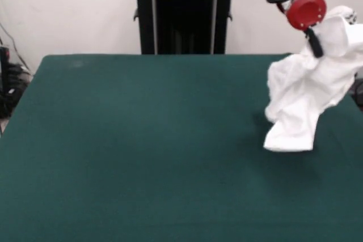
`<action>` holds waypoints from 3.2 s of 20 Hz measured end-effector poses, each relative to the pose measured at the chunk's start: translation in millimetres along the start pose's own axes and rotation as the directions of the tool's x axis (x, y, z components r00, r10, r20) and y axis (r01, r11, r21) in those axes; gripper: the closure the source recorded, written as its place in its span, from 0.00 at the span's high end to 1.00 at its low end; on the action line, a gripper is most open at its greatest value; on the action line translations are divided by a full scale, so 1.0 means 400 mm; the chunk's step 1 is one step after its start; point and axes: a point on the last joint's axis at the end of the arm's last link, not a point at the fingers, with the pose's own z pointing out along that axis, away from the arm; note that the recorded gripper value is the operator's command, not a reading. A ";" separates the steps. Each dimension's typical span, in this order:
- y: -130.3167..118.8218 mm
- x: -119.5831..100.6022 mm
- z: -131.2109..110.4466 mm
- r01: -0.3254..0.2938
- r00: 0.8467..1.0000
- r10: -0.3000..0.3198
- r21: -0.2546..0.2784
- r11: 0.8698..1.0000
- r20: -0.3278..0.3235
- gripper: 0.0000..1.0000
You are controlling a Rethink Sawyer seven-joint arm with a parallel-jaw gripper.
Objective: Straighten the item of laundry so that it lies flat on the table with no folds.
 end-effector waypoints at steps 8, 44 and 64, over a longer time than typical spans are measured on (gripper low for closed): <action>-0.100 -0.088 0.036 -0.085 0.995 0.080 0.117 0.989 0.051 0.00; -0.332 -0.308 -0.215 -0.324 0.931 0.354 0.652 0.686 0.089 0.00; -0.219 -0.823 0.089 -0.370 0.928 0.278 0.508 0.778 0.250 0.00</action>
